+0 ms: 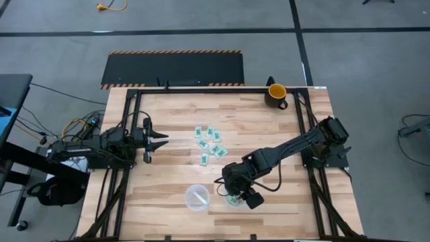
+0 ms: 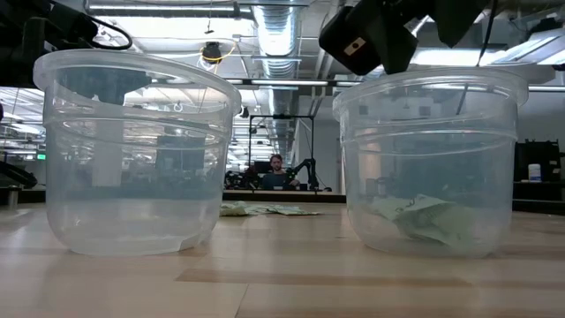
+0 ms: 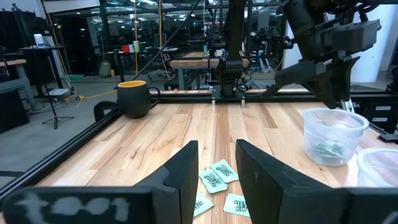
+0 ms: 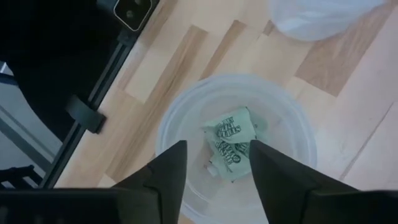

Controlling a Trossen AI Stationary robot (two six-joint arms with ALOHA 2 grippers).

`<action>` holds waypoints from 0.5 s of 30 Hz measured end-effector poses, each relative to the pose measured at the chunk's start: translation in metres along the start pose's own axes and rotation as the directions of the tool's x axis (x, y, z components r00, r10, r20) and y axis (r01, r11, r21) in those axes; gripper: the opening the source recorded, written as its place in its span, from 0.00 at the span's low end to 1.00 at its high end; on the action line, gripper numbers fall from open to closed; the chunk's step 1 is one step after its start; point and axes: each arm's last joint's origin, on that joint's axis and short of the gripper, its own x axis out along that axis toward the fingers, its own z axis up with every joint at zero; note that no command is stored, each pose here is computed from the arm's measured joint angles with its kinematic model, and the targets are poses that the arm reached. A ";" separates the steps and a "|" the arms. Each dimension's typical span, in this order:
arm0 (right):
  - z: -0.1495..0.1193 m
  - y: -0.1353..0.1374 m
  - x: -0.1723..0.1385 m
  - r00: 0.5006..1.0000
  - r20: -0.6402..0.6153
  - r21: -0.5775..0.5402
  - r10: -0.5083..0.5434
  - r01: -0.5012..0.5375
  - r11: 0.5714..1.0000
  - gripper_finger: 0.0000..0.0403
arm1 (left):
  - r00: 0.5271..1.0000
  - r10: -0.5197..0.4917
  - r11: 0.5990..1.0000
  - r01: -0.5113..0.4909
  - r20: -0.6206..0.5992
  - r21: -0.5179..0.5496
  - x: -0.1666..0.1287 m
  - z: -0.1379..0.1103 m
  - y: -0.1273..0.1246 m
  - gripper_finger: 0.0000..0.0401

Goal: Pick and place Stevia / Truvia into bins
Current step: Put the white stevia pack into the right transparent basket

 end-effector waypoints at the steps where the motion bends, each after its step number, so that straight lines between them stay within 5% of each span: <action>1: 0.000 -0.001 0.000 1.000 -0.001 0.003 -0.010 0.010 1.000 0.43 | 1.000 0.000 1.000 0.000 0.000 0.000 0.000 0.000 0.000 0.24; 15: -0.015 -0.027 -0.029 0.944 -0.215 0.082 -0.251 0.274 0.958 0.36 | 1.000 0.000 1.000 0.000 0.000 0.000 0.000 0.000 0.000 0.24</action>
